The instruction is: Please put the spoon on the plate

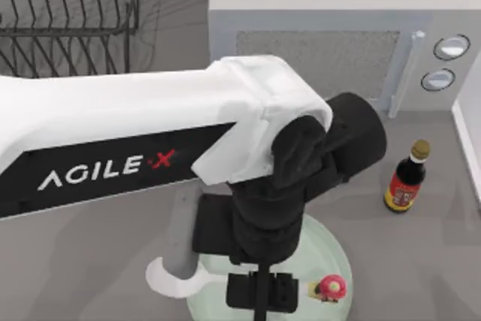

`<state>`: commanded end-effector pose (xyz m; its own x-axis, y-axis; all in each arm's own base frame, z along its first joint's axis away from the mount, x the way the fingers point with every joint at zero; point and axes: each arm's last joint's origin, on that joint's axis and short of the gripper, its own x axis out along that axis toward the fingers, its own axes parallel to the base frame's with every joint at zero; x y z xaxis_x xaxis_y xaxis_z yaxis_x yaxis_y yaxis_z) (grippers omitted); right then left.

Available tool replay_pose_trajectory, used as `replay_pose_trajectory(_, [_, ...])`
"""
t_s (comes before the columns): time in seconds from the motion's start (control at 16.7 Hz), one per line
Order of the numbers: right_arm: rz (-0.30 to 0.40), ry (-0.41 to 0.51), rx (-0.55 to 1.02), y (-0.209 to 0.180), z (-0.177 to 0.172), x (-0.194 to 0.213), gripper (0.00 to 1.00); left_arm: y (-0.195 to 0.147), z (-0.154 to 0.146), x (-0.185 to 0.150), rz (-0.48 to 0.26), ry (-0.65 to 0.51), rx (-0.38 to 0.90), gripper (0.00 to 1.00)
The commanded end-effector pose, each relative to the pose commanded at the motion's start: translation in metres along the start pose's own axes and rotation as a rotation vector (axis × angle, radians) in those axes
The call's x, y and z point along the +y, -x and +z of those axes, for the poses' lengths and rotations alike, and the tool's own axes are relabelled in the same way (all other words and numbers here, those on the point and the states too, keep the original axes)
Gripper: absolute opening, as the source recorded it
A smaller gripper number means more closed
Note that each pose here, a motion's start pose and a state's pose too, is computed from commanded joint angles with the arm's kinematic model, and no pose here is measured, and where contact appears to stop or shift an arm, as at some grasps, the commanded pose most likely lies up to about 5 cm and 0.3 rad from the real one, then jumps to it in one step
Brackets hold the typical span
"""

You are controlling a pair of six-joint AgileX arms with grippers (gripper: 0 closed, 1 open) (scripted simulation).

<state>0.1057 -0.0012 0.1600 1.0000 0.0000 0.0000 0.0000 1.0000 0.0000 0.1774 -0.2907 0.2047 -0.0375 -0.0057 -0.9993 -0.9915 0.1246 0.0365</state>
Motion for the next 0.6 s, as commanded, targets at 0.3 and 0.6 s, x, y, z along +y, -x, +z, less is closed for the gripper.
replay_pose_trajectory(0.3, [0.000, 0.000, 0.000, 0.000, 0.000, 0.000, 1.00, 0.004, -0.002, 0.007, -0.011, -0.015, 0.028, 0.00])
replay_pose_trajectory(0.6, [0.000, 0.000, 0.000, 0.000, 0.000, 0.000, 1.00, -0.004, -0.007, -0.005, -0.046, 0.016, 0.046, 0.00])
